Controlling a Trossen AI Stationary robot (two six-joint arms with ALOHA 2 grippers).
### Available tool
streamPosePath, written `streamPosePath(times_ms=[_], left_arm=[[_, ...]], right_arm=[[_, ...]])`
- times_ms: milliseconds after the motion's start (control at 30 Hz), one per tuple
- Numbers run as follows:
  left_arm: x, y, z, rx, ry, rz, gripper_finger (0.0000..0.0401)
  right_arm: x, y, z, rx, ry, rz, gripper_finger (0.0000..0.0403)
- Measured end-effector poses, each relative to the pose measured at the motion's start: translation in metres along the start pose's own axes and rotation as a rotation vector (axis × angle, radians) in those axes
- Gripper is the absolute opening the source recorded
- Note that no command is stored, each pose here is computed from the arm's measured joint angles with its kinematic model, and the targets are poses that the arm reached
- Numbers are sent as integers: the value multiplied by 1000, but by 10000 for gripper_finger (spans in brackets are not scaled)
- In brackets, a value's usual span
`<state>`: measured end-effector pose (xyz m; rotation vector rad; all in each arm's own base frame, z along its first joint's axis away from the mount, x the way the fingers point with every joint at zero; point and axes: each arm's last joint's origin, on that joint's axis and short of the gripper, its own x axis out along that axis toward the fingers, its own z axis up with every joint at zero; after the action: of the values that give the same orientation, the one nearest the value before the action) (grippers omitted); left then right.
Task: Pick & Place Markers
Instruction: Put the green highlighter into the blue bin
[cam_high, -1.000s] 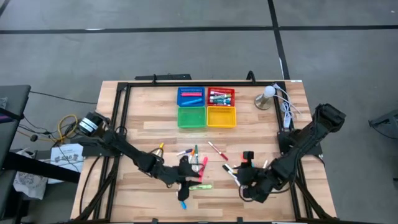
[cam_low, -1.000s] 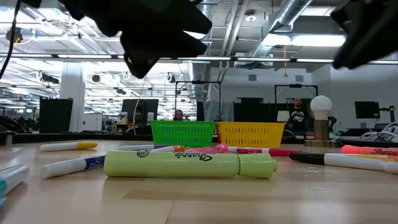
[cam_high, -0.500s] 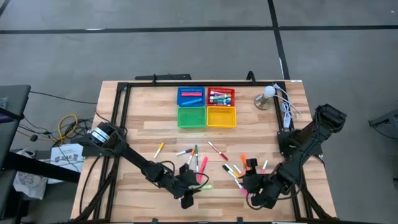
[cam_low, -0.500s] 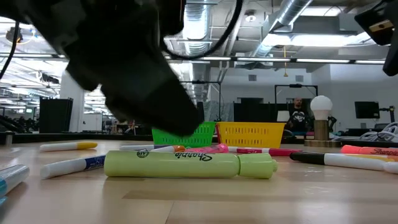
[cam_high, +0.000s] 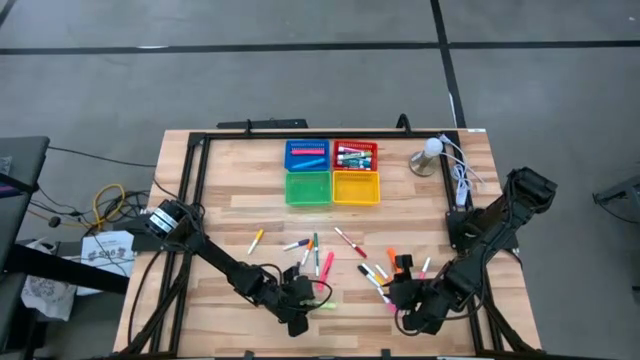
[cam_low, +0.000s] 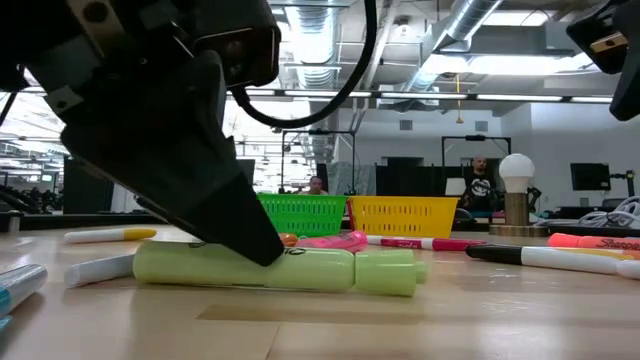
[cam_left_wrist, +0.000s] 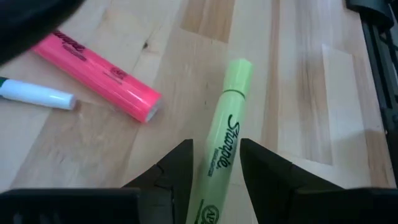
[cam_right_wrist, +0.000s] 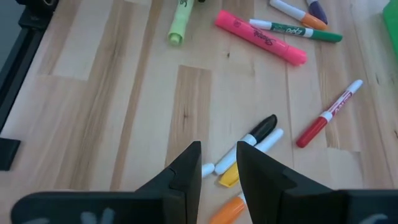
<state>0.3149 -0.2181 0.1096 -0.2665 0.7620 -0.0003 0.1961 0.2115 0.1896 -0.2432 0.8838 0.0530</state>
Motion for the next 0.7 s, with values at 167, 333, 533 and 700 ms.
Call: streamPosePath(times_ms=[167,333,533,700], left_arm=[[4,2,-6,17,25,24,131],[11,3,-12,-5,43,24,131],[10,3,-10,-12,34,24,131],[11,3,-9,-21,16,10,127]], right_arm=[[1,0,4,22,-22,9,92],[1,1,6,38,-45,19,92],[1,2,7,45,-54,27,92],[1,1,7,45,-54,27,92]])
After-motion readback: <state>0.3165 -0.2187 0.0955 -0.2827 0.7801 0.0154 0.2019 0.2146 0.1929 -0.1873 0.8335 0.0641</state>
